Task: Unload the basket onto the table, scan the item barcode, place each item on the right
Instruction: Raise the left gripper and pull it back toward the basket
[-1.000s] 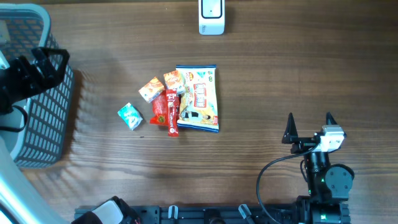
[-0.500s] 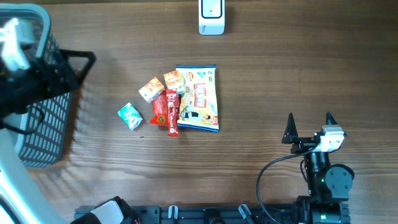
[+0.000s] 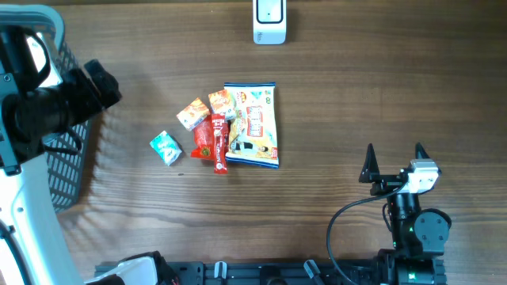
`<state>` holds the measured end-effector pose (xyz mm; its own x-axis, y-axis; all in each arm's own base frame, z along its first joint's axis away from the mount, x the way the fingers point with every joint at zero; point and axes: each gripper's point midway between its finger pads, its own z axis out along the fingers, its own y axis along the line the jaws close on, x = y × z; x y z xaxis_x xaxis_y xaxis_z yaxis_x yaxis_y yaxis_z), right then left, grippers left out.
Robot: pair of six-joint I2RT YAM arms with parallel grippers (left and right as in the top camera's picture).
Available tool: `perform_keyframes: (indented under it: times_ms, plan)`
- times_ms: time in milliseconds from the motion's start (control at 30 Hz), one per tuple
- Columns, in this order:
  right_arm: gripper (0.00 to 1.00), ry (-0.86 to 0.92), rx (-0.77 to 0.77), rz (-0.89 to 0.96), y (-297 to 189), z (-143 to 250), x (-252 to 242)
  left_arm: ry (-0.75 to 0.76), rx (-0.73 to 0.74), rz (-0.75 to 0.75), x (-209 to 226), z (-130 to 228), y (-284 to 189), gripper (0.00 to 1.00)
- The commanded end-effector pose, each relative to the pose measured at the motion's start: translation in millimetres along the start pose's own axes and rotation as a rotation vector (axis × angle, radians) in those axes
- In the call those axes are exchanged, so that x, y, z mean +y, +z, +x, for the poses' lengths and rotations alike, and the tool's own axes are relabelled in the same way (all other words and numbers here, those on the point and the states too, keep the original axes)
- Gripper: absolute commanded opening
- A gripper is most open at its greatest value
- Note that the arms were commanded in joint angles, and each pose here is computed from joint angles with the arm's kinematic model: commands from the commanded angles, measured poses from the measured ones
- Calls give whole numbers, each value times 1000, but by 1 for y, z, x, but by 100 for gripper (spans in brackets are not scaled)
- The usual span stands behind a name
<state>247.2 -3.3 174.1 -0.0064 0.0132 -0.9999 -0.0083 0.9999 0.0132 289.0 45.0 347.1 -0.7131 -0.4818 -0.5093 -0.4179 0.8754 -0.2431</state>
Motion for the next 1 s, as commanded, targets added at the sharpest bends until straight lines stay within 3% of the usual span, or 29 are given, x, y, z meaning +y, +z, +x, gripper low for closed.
perform_keyframes:
  times_ms: [0,167,233,300,333,400,500,633,967]
  plan:
    - [100,-11,-5,-4,0,0,0,-15,-1,-34,4,-4,5,100]
    - [100,-11,-5,-4,0,0,0,-17,117,-75,11,11,40,96]
    - [100,-11,-5,-4,0,0,0,-18,175,-98,15,18,59,82]
    - [100,-11,-5,-4,0,0,0,-18,219,-142,22,23,75,61]
    - [100,-11,-5,-4,0,0,0,-15,227,-174,27,22,81,46]
    - [100,-11,-5,-4,0,0,0,-11,216,-236,37,15,90,34]
    - [100,-11,-5,-4,0,0,0,-4,183,-307,48,4,99,26]
    - [100,-11,-5,-4,0,0,0,2,130,-382,59,-8,99,22]
    - [100,-11,-5,-4,0,0,0,-84,95,-479,89,-15,92,25]
